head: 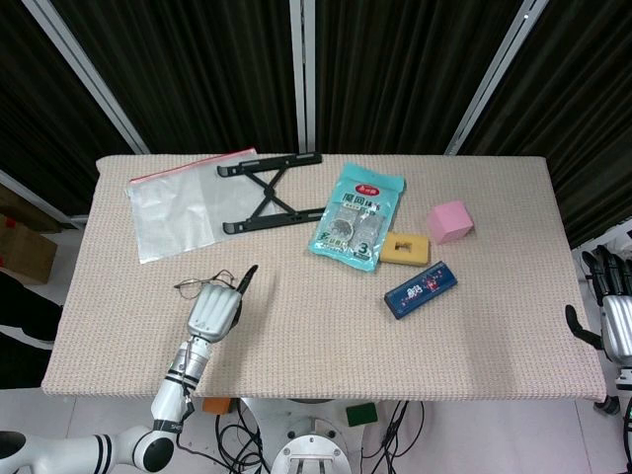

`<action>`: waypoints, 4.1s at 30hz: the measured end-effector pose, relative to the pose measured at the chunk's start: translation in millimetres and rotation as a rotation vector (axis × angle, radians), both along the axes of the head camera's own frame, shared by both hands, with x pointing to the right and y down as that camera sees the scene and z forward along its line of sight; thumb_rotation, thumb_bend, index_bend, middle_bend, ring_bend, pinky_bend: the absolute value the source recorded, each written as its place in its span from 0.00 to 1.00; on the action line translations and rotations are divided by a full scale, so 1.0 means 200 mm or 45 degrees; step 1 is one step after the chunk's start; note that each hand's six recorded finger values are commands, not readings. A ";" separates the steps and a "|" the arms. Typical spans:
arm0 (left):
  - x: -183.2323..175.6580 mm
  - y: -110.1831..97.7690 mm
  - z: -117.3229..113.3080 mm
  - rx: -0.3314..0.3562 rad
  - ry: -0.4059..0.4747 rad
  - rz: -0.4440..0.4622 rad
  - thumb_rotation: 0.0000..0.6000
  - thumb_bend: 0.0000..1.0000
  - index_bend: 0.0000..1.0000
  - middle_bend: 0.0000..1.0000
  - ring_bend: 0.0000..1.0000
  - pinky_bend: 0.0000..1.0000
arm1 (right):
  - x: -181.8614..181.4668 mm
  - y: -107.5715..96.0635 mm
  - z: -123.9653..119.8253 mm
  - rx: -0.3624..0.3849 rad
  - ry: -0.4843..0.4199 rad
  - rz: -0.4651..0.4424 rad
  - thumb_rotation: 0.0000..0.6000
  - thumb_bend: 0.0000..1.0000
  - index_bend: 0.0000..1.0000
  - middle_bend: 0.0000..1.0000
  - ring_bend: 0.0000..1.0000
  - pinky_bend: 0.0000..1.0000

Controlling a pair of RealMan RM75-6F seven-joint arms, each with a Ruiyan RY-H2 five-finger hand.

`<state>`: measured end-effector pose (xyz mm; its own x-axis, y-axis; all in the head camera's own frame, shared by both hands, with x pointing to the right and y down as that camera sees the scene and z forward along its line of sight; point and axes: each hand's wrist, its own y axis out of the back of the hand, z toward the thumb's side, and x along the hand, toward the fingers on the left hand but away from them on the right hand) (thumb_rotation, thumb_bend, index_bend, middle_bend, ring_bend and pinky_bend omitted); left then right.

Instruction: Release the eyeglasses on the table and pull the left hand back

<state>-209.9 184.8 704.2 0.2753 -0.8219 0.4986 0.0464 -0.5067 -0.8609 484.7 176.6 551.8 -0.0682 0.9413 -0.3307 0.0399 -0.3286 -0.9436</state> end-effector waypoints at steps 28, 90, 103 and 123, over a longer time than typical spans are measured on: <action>-0.51 0.16 0.02 -0.183 -0.248 -0.409 1.00 0.71 0.04 0.96 0.90 0.92 | -0.08 0.01 0.01 -0.023 -0.036 -0.066 1.00 0.45 0.00 0.00 0.00 0.00; -0.52 0.18 0.13 -0.252 -0.336 -0.361 1.00 0.72 0.04 0.97 0.91 0.93 | -0.03 0.01 0.02 -0.024 -0.044 -0.041 1.00 0.45 0.00 0.00 0.00 0.00; -0.52 0.16 0.13 -0.230 -0.313 -0.387 1.00 0.72 0.04 0.97 0.91 0.93 | -0.04 0.01 0.02 -0.017 -0.042 -0.046 1.00 0.45 0.00 0.00 0.00 0.00; -0.39 0.19 0.06 -0.213 -0.256 -0.286 1.00 0.72 0.04 0.97 0.91 0.93 | -0.03 0.02 0.02 -0.021 -0.046 -0.039 1.00 0.45 0.00 0.00 0.00 0.00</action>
<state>-287.8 223.4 715.5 -0.0207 -0.7531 0.6575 0.0778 -0.6569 -0.7499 478.9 180.1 556.0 -0.0274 0.9371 -0.3481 0.0634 -0.3459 -0.9361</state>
